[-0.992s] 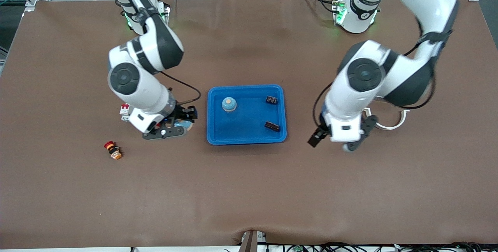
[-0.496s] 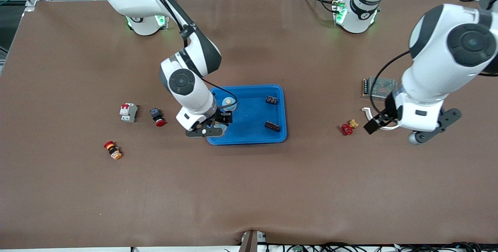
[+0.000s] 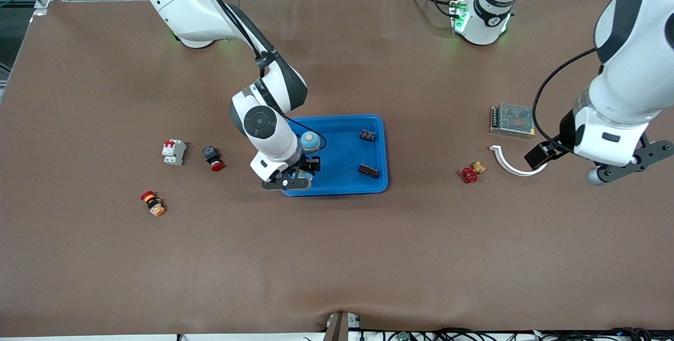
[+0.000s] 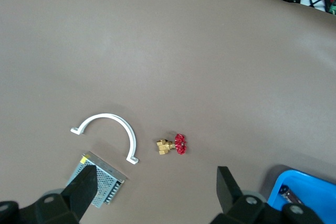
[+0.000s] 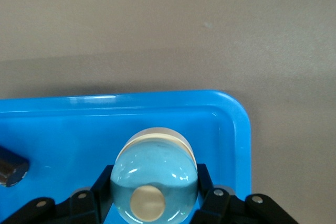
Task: Place electrolytic capacitor and blue bell in tray
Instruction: 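Release the bell in the tray while the left gripper withdraws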
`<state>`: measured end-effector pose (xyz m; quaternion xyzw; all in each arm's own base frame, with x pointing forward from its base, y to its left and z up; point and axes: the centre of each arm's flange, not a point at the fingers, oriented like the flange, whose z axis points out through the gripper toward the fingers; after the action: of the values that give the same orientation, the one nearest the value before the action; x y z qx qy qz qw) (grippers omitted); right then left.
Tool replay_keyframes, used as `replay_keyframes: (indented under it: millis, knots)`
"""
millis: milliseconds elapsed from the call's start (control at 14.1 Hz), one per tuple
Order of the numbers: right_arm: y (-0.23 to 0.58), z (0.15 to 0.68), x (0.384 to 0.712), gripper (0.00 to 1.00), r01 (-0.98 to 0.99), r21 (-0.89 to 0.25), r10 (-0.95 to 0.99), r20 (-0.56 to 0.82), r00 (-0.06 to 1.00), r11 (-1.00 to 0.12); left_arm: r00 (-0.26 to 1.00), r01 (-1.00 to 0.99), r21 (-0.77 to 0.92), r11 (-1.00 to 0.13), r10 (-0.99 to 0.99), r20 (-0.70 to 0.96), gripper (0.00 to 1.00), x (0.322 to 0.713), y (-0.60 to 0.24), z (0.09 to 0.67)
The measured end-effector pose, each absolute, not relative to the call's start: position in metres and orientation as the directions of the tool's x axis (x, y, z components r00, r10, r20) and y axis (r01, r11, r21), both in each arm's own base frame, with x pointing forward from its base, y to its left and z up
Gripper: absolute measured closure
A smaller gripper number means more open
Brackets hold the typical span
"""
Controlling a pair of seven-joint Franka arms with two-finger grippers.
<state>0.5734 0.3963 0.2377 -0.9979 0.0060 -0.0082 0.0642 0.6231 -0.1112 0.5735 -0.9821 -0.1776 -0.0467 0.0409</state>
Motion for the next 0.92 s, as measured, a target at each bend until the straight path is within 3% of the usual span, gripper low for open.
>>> replay_keyframes:
  millis: [496, 921]
  knots:
    - [0.420, 0.202, 0.547, 0.34, 0.038, -0.096, 0.040, -0.027, 0.999, -0.995, 0.962, 0.271, -0.066, -0.960, 0.267, 0.062, 0.00, 0.592, -0.049, 0.623]
    - [0.420, 0.182, 0.544, 0.34, 0.048, -0.085, 0.050, -0.020, 0.999, -0.995, 0.980, 0.199, -0.086, -0.976, 0.198, 0.013, 0.00, 0.564, -0.028, 0.645]
